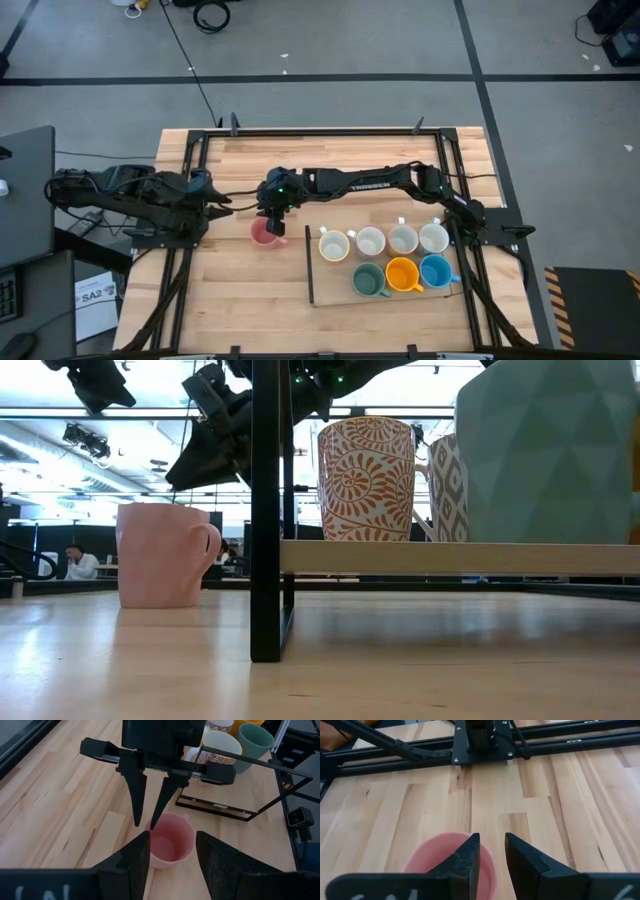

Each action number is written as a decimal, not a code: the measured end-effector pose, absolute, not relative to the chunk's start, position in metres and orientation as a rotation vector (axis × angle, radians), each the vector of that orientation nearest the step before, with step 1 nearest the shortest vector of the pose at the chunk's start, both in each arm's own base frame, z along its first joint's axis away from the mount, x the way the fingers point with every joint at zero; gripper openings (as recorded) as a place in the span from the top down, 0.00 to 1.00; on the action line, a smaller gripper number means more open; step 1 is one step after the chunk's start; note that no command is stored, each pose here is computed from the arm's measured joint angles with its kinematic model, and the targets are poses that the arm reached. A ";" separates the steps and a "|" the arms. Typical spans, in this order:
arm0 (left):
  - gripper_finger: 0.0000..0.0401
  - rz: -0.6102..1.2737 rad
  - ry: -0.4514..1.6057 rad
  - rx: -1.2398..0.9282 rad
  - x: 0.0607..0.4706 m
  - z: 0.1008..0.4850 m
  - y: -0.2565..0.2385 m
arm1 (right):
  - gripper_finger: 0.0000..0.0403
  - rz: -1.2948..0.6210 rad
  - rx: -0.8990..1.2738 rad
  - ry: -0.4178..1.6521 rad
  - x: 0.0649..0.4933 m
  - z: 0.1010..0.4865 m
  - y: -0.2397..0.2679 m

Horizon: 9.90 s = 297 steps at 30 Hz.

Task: Place coffee mugs
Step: Put the pink mug on the shelf, then return to Home Position

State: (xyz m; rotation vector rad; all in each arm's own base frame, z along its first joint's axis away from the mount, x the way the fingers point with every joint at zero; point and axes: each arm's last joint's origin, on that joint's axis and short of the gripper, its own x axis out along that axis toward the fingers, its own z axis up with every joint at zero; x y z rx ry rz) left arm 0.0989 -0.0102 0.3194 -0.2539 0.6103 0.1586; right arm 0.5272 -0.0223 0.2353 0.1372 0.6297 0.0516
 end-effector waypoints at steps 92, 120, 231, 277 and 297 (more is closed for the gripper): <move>0.58 0.164 0.615 -0.240 0.099 0.319 -0.010 | 0.95 0.046 0.113 0.779 0.485 0.335 -0.020; 0.58 0.167 0.614 -0.250 0.099 0.319 -0.010 | 0.95 0.084 -0.011 0.905 0.334 0.431 0.146; 0.58 0.164 0.601 -0.254 0.100 0.320 -0.010 | 0.69 0.008 0.081 0.983 0.369 0.269 0.154; 0.58 0.164 0.600 -0.254 0.100 0.320 -0.010 | 0.70 0.037 -0.050 0.342 0.114 0.479 0.021; 0.58 0.164 0.600 -0.254 0.100 0.320 -0.010 | 0.70 0.008 0.138 0.004 0.042 0.388 0.003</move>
